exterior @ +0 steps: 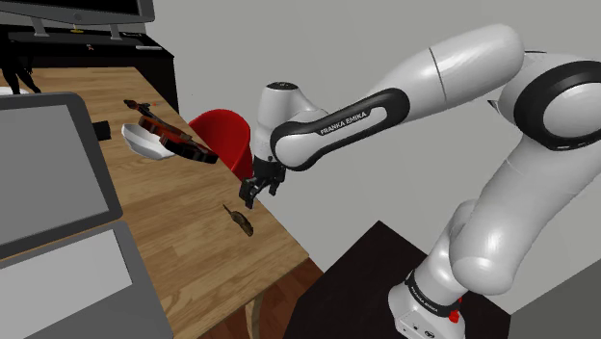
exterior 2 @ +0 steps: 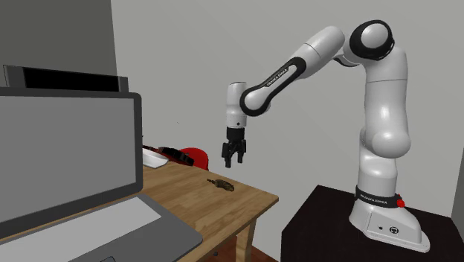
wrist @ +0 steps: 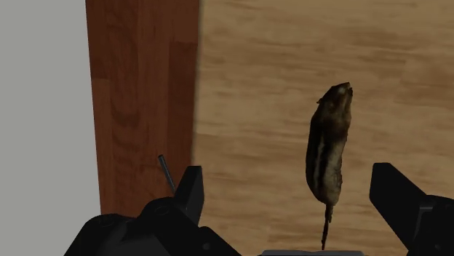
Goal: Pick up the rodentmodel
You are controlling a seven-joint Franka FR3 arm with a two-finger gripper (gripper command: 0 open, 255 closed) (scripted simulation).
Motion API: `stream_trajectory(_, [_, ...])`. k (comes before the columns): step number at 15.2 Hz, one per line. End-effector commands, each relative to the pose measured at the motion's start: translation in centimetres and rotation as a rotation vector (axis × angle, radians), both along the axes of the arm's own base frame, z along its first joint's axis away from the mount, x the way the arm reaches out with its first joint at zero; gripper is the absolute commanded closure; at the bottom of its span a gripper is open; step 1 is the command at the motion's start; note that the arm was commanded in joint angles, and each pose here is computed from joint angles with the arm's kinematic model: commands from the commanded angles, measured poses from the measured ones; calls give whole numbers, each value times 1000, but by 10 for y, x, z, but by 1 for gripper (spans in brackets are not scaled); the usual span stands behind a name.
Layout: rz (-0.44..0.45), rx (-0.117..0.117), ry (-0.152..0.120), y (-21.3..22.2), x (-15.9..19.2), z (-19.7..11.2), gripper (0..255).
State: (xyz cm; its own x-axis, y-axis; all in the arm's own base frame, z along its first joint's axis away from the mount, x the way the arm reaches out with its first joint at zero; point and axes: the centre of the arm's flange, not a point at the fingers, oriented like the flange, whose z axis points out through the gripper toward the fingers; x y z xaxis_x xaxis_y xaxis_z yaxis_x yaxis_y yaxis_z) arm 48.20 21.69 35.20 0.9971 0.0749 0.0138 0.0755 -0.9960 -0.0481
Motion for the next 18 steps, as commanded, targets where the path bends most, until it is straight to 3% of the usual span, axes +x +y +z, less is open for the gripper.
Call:
stream_trajectory(1, [11,7,-9,16,12,-12,0])
stream_trajectory(5, [29,17,-22,46,31,-36,0])
stream_trajectory(14, [29,17,-22,46,31,-76,0])
stream_trajectory(15, [29,17,-22,45,31,-75,255])
stream_trajectory(18, [29,17,-22,45,30,-75,255])
